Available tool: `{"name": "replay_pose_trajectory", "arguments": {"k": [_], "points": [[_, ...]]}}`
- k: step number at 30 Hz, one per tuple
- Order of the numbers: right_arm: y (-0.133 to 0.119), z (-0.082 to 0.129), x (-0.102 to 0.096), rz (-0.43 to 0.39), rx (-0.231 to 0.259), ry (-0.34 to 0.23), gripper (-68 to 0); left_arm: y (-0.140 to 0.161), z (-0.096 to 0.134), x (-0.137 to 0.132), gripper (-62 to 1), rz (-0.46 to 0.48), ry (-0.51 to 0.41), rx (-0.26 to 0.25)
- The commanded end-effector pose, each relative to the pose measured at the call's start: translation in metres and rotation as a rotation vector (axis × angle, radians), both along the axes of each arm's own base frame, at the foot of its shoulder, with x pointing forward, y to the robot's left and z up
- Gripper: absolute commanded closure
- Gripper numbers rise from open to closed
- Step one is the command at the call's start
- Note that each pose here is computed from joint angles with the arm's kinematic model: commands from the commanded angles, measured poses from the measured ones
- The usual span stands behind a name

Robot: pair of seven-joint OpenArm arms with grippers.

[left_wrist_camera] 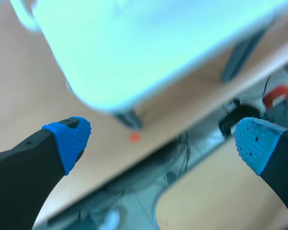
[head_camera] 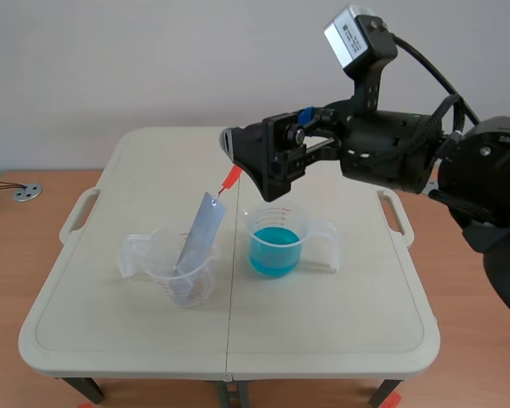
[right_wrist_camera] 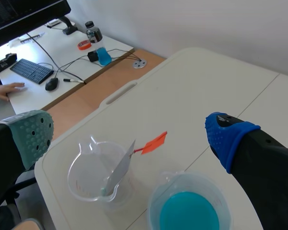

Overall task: Hold the metal plate by the orange handle, dip it into the blue solution, take it out and point at it, then put the plate back in the beaker on the left.
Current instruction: 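Return to the home posture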

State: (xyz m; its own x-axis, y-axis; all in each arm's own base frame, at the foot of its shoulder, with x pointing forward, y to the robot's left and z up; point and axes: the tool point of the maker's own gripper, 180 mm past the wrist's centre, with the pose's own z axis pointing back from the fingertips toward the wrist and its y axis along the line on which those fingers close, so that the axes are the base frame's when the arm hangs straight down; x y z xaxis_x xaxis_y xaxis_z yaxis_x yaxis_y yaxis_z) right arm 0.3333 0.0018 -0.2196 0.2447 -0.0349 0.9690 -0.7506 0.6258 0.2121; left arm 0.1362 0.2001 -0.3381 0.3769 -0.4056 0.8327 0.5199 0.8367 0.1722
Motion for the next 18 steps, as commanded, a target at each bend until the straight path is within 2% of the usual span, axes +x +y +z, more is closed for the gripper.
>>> {"name": "replay_pose_trajectory", "arguments": {"k": [1, 8, 11, 18], "points": [[-0.004, 0.008, -0.006, -0.004, 0.012, -0.02, -66.3, -0.01, 0.016, 0.014, -62.3, -0.019, -0.056, -0.015], [-0.042, 0.0, -0.027, -0.107, -0.014, 0.001, -66.3, -0.032, 0.057, 0.054, -62.3, -0.063, -0.206, -0.034], [-0.055, -0.006, -0.034, -0.14, -0.05, 0.007, -66.3, -0.037, 0.074, 0.067, -62.3, -0.066, -0.264, -0.056], [-0.072, -0.019, -0.051, -0.157, -0.088, 0.035, -66.3, -0.04, 0.098, 0.091, -62.3, -0.051, -0.35, -0.092]]}}
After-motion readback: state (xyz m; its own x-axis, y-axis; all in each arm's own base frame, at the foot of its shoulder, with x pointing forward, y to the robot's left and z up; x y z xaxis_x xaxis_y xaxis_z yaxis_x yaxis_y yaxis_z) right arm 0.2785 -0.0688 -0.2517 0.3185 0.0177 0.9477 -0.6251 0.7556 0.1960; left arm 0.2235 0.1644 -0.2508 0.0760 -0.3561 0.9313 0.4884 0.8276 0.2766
